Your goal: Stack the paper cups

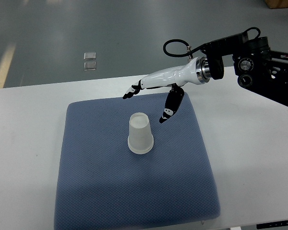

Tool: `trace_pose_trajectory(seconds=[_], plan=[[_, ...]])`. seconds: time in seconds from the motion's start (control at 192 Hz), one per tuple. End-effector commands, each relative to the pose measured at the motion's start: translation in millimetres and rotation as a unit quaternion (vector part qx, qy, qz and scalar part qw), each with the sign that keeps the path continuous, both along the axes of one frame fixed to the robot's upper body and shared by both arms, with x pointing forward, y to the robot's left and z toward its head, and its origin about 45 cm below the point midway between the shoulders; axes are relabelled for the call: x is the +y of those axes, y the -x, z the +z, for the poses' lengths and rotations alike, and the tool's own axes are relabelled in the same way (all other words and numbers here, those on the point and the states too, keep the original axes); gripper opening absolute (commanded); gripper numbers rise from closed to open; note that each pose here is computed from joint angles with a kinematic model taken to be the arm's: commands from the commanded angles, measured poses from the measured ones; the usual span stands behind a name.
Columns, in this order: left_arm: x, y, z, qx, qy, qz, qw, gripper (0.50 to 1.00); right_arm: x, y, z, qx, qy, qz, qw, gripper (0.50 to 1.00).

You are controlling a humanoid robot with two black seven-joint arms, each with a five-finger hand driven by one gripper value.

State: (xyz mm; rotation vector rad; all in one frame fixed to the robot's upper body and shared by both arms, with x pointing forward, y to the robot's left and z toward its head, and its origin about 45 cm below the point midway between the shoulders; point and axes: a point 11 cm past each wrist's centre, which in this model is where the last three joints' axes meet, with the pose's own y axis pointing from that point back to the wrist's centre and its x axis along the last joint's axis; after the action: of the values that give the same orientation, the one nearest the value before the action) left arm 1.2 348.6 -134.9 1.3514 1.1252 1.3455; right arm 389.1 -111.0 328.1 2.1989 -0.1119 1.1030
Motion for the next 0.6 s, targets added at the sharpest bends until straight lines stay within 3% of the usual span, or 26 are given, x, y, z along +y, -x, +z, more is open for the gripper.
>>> trace_pose_trajectory(seconds=[0.0, 0.224, 0.349, 0.406, 0.412, 0.422, 0.594], plan=[[0, 0.0, 0, 0.000, 0.000, 0.000, 1.000, 1.000, -5, -6.3, 9, -0.004, -0.021, -0.016, 1.000, 0.911], [0, 0.0, 0, 0.000, 0.000, 0.000, 1.000, 1.000, -38, -43.7, 35, 0.016, -0.170, -0.134, 0.976, 0.909], [0, 0.0, 0, 0.000, 0.000, 0.000, 1.000, 1.000, -73, -67.9, 39, 0.058, -0.281, -0.232, 0.929, 0.903], [0, 0.0, 0, 0.000, 0.000, -0.001, 1.000, 1.000, -74, -69.5, 38, 0.063, -0.290, -0.239, 0.925, 0.903], [0, 0.0, 0, 0.000, 0.000, 0.000, 1.000, 1.000, -79, -77.9, 31, 0.083, -0.337, -0.276, 0.896, 0.901], [0, 0.0, 0, 0.000, 0.000, 0.000, 1.000, 1.000, -81, -80.2, 28, 0.087, -0.344, -0.287, 0.890, 0.901], [0, 0.0, 0, 0.000, 0.000, 0.000, 1.000, 1.000, -109, -101.0, 2, 0.101, -0.411, -0.394, 0.816, 0.901]])
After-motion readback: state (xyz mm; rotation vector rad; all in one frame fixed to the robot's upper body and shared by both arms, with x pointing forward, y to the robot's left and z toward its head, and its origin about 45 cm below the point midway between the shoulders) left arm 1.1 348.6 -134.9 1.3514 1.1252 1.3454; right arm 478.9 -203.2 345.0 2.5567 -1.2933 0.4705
